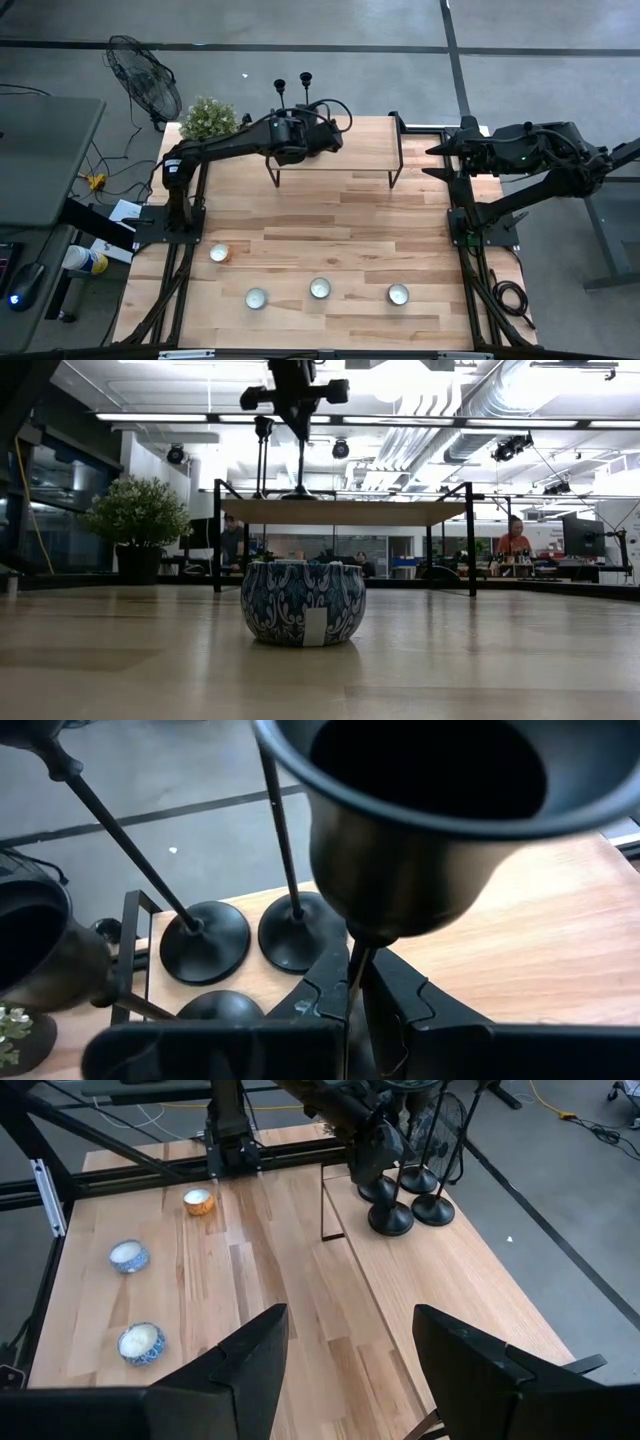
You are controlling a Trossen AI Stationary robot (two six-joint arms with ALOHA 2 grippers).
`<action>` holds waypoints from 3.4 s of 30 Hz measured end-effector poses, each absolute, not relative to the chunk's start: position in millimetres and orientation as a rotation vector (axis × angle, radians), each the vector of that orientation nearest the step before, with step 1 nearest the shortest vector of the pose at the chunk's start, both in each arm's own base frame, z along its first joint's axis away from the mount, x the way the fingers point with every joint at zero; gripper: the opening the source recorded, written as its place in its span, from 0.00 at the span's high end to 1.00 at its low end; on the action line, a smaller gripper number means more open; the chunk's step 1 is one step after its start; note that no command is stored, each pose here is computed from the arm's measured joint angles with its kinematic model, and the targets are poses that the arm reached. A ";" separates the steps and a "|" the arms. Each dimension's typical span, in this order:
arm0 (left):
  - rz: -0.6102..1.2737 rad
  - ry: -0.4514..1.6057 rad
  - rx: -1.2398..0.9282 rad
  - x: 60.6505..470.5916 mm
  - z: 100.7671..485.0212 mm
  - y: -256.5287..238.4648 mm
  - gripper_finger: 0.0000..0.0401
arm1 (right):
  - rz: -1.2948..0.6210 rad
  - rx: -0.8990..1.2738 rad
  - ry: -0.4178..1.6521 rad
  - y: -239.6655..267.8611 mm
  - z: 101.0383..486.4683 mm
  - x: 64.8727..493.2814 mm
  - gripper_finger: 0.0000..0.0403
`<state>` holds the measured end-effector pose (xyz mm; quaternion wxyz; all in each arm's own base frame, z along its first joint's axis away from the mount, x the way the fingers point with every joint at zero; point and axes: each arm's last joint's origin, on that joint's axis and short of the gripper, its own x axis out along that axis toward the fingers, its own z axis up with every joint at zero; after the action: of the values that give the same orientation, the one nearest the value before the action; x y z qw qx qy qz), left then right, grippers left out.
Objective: Pick & Place candle stick holders
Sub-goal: Put the black candle holder on the shelf, then put the orange scented candle on the shelf
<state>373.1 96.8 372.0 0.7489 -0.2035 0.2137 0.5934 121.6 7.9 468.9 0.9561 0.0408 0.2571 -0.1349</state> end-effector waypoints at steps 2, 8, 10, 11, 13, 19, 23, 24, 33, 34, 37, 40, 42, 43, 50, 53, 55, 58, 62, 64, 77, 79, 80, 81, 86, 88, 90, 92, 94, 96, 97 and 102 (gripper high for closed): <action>1.297 0.469 -0.447 372.9 371.9 97.7 0.99 | -0.274 0.083 0.522 7.9 468.9 121.6 0.48; 1.306 0.461 -0.466 372.3 371.7 98.9 0.99 | -0.273 0.083 0.522 7.9 468.9 121.6 0.48; 1.306 0.464 -0.466 372.0 371.5 98.8 0.99 | -0.273 0.083 0.522 7.9 468.9 121.6 0.48; 1.307 0.468 -0.465 371.8 371.3 98.8 0.99 | -0.274 0.083 0.522 7.9 468.9 121.6 0.48; 1.310 0.478 -0.460 370.9 370.8 98.7 0.99 | -0.273 0.083 0.522 7.9 468.9 121.6 0.48; 1.309 0.490 -0.467 369.9 370.2 101.1 0.99 | -0.274 0.083 0.522 7.9 468.9 121.6 0.48; 1.308 0.490 -0.468 370.0 370.2 101.1 0.99 | -0.274 0.083 0.522 7.9 468.9 121.6 0.48; 1.308 0.490 -0.469 370.0 370.3 101.0 0.99 | -0.274 0.083 0.522 7.9 468.9 121.6 0.48; 1.319 0.489 -0.469 368.9 370.2 105.3 0.99 | -0.273 0.083 0.522 7.9 468.9 121.6 0.48; 1.319 0.489 -0.469 368.8 370.2 105.5 0.99 | -0.273 0.083 0.522 7.9 468.9 121.6 0.48; 1.315 0.492 -0.473 368.9 370.1 105.4 0.99 | -0.274 0.083 0.522 7.9 468.9 121.6 0.48; 1.309 0.495 -0.477 369.1 370.0 105.1 0.98 | -0.273 0.083 0.522 7.9 468.9 121.6 0.48; 1.301 0.499 -0.486 369.4 369.9 104.9 0.97 | -0.274 0.083 0.522 7.9 468.9 121.6 0.48; 1.298 0.499 -0.488 369.6 369.9 104.8 0.97 | -0.273 0.083 0.522 7.9 468.9 121.6 0.48; 1.290 0.512 -0.471 369.7 369.9 104.8 0.98 | -0.274 0.083 0.522 7.9 468.9 121.6 0.48; 1.290 0.513 -0.470 369.8 369.7 104.9 0.98 | -0.274 0.083 0.522 7.9 468.9 121.6 0.48; 1.290 0.512 -0.470 372.3 367.5 105.4 0.98 | -0.273 0.083 0.522 7.9 468.9 121.6 0.48; 1.283 0.520 -0.471 373.0 366.7 105.6 0.98 | -0.274 0.083 0.522 7.9 468.9 121.4 0.48; 1.290 0.516 -0.462 372.8 367.0 105.7 0.98 | -0.273 0.083 0.522 7.9 468.9 121.4 0.48; 1.292 0.513 -0.460 373.0 367.0 105.8 0.98 | -0.274 0.083 0.522 7.9 468.9 121.4 0.48; 1.276 0.544 -0.424 372.9 366.8 105.8 0.92 | -0.274 0.083 0.522 7.9 468.9 121.4 0.48; 1.272 0.553 -0.415 373.0 366.6 105.7 0.88 | -0.274 0.083 0.522 7.9 468.9 121.4 0.48; 1.270 0.556 -0.412 373.0 366.5 105.8 0.86 | -0.274 0.083 0.522 7.9 468.9 121.4 0.48; 1.269 0.559 -0.408 373.0 366.5 105.7 0.84 | -0.274 0.083 0.522 7.9 468.9 121.4 0.48; 1.265 0.564 -0.402 373.1 366.5 105.6 0.76 | -0.274 0.083 0.522 7.9 468.9 121.4 0.48; 1.263 0.567 -0.397 373.1 366.5 105.6 0.74 | -0.274 0.083 0.522 7.9 468.9 121.4 0.48; 1.263 0.567 -0.397 373.2 366.6 105.5 0.72 | -0.274 0.083 0.522 7.9 468.9 121.4 0.48; 1.263 0.567 -0.397 373.2 366.5 105.5 0.71 | -0.273 0.083 0.522 7.9 468.9 121.4 0.48; 1.263 0.567 -0.397 373.2 366.5 105.5 0.69 | -0.273 0.083 0.522 7.9 468.9 121.4 0.48; 1.263 0.567 -0.397 373.2 366.5 105.5 0.66 | -0.273 0.083 0.522 7.9 468.9 121.4 0.48; 1.263 0.568 -0.397 373.1 366.5 105.5 0.65 | -0.273 0.083 0.522 7.9 468.9 121.4 0.48; 1.262 0.575 -0.393 372.9 366.2 104.4 0.57 | -0.273 0.083 0.522 7.9 468.9 121.4 0.48</action>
<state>372.9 104.4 366.2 0.7514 -0.1799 0.2632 0.5778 121.4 7.9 468.9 0.9561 0.0407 0.2571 -0.1347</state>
